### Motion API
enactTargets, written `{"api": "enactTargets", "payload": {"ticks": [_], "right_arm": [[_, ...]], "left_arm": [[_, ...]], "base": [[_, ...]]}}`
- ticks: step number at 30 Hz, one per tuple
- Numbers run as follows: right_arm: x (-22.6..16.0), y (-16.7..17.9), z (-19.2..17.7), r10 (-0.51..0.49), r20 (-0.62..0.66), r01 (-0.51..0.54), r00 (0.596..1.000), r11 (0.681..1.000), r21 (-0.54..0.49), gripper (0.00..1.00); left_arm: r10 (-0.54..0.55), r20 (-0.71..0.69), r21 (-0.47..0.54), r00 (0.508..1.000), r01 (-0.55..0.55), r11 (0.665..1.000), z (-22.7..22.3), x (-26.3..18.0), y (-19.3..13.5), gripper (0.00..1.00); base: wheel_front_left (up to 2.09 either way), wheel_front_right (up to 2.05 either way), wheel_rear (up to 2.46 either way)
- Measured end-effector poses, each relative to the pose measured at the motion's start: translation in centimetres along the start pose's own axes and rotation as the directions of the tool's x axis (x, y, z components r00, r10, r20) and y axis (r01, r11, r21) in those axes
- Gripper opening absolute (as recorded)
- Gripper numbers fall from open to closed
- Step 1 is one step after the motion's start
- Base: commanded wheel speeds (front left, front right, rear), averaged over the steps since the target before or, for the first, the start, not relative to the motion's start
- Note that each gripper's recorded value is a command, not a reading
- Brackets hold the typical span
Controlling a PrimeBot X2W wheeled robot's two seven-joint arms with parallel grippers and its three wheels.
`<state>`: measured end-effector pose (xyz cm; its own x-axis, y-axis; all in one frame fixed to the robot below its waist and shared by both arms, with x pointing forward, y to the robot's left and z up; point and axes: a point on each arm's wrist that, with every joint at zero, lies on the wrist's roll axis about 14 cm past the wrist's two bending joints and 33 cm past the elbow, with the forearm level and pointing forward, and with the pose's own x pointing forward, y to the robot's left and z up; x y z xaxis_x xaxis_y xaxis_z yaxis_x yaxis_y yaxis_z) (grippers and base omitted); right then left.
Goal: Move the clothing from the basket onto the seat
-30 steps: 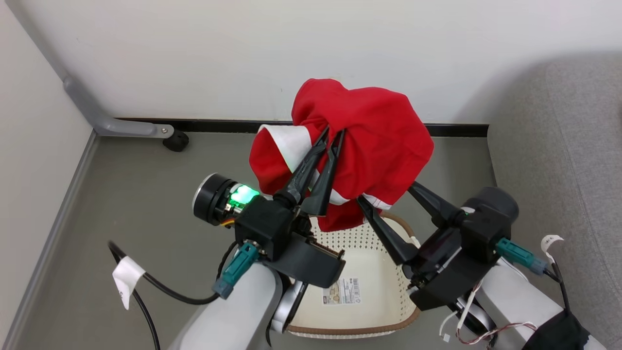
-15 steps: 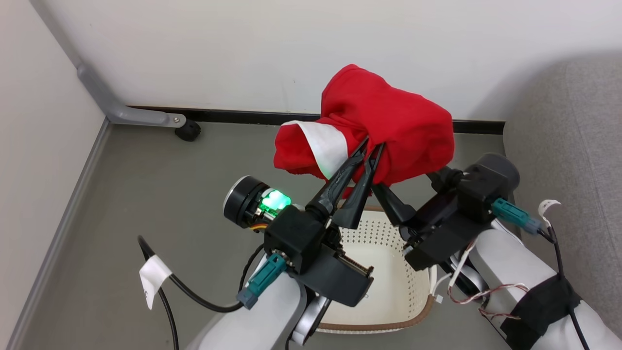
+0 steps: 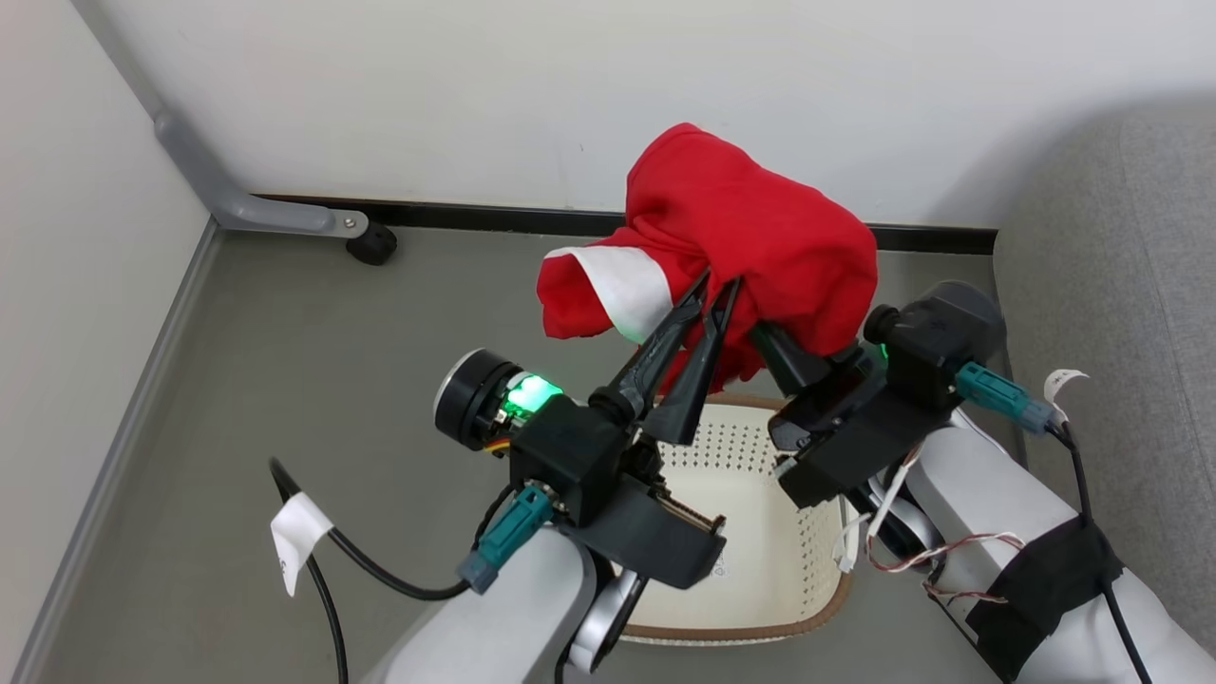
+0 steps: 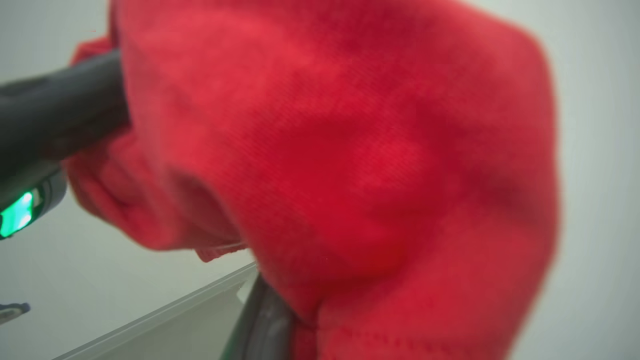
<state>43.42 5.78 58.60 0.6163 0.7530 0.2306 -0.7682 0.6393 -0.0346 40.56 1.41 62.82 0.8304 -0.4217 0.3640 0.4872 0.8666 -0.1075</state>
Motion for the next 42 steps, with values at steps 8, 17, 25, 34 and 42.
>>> {"api": "enactTargets", "payload": {"ticks": [8, 17, 25, 34, 42], "right_arm": [[-0.5, -1.3, 0.6, -0.036, 0.019, 0.036, 0.999, 0.999, 0.008, 0.0], [-1.1, -2.6, 1.5, -0.065, 0.039, 0.065, 0.997, 0.998, -0.008, 0.0], [-2.1, -4.1, 2.4, -0.114, 0.054, 0.115, 0.992, 0.993, -0.019, 0.0], [-4.4, -7.1, 3.7, -0.205, 0.064, 0.209, 0.977, 0.977, -0.054, 0.0], [-7.3, -9.4, 4.6, -0.291, 0.065, 0.296, 0.955, 0.951, -0.089, 0.0]], "left_arm": [[0.013, -0.02, -0.007, 1.0, -0.013, 1.0, -0.9, 0.3, 0.5, 0.94], [0.028, -0.052, -0.006, 0.998, -0.029, 1.0, -2.1, 0.4, 0.9, 1.0], [0.042, -0.099, -0.017, 0.994, -0.044, 0.999, -3.8, 0.1, 1.1, 1.0], [0.008, -0.139, -0.037, 0.99, -0.013, 0.999, -5.5, 0.2, -0.3, 1.0], [-0.076, -0.158, -0.069, 0.984, 0.066, 0.995, -6.7, 0.9, -3.1, 1.0]], "base": [[0.0, 0.0, 0.0], [0.0, 0.0, 0.0], [0.0, 0.0, 0.0], [0.0, 0.0, 0.0], [0.0, 0.0, 0.0]]}}
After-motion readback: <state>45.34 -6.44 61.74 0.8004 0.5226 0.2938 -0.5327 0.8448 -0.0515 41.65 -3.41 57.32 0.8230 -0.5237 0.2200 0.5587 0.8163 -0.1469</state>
